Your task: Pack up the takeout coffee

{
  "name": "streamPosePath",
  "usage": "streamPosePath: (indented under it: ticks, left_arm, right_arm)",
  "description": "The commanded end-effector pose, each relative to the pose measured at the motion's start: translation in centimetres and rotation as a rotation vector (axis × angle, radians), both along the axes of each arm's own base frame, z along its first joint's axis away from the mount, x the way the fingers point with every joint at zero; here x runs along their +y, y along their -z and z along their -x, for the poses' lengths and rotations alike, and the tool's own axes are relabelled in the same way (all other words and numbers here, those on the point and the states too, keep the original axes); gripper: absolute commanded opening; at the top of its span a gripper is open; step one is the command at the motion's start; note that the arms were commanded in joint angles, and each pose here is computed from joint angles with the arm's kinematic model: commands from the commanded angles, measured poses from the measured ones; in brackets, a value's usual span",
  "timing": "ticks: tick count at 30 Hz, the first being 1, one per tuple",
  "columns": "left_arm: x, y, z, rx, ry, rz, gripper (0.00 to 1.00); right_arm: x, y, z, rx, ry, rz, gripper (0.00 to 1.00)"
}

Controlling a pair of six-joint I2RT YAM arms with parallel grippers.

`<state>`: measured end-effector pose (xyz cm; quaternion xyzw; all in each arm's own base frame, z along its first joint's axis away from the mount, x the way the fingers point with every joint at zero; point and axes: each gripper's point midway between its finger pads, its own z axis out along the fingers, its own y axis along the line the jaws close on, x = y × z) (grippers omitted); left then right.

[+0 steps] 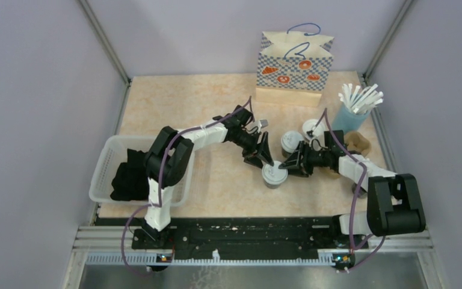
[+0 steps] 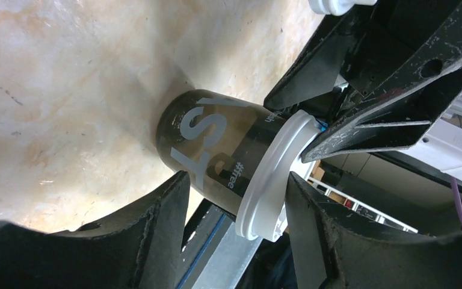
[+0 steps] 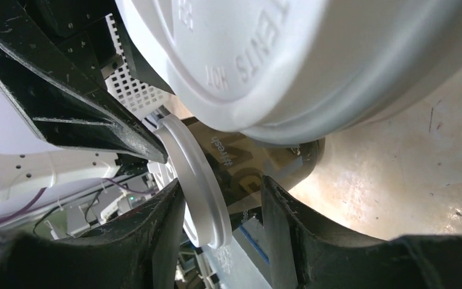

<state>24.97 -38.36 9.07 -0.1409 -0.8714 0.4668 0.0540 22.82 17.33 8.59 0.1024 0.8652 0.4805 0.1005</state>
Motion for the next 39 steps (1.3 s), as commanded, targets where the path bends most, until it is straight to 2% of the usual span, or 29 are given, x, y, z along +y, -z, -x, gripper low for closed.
streamPosePath:
  ticks: [1, 4, 8, 11, 14, 18, 21, 25, 29, 31, 34, 37, 39]
  left_arm:
    - [1.7, 3.0, 0.9, -0.016, -0.02, -0.098, 0.63]
    - [1.5, 1.7, 0.9, -0.033, -0.018, -0.078, 0.65]
    - [0.9, 0.0, 0.5, -0.048, -0.02, -0.041, 0.75]
    - [0.5, -0.9, 0.3, -0.048, -0.019, -0.019, 0.8]
    - [0.0, -1.8, 0.1, -0.052, -0.018, 0.017, 0.85]
    - [-0.3, -1.1, 0.1, -0.035, -0.016, 0.014, 0.86]
    - [0.3, 0.7, 0.5, -0.018, -0.023, -0.025, 0.8]
    - [1.5, 2.5, 1.2, -0.017, -0.039, -0.077, 0.71]
    - [2.8, 4.5, 2.3, -0.001, -0.047, -0.132, 0.66]
    - [2.9, 4.2, 2.4, -0.006, -0.048, -0.127, 0.66]
    - [2.3, 2.0, 1.5, -0.05, -0.051, -0.094, 0.67]
    - [1.5, -0.1, 0.8, -0.072, -0.045, -0.061, 0.74]
    - [1.0, -1.4, 0.4, -0.087, -0.044, -0.035, 0.8]
  right_arm:
    - [-1.1, 1.8, 0.1, -0.016, 0.028, 0.09, 0.47]
    - [-1.1, 0.0, 0.1, -0.047, 0.015, 0.098, 0.58]
    - [-1.3, -2.0, 1.3, -0.063, -0.009, 0.114, 0.79]
    - [-1.5, -2.2, 2.7, -0.056, -0.034, 0.125, 0.85]
    - [-0.7, -2.4, 3.7, -0.049, -0.057, 0.079, 0.85]
    - [0.3, -1.7, 4.1, -0.029, -0.059, 0.045, 0.77]
    - [0.4, -0.7, 3.8, -0.026, -0.044, 0.031, 0.69]
    - [-0.3, 2.0, 3.8, 0.001, -0.002, 0.094, 0.49]
    - [-1.5, 4.2, 4.3, 0.013, 0.04, 0.182, 0.45]
    - [-1.4, 3.5, 4.1, -0.01, 0.034, 0.177, 0.47]
    - [-0.9, 0.7, 3.4, -0.063, 0.014, 0.14, 0.55]
    - [0.0, -1.4, 3.4, -0.073, -0.022, 0.062, 0.62]
    - [0.0, -1.9, 3.3, -0.079, -0.027, 0.073, 0.66]
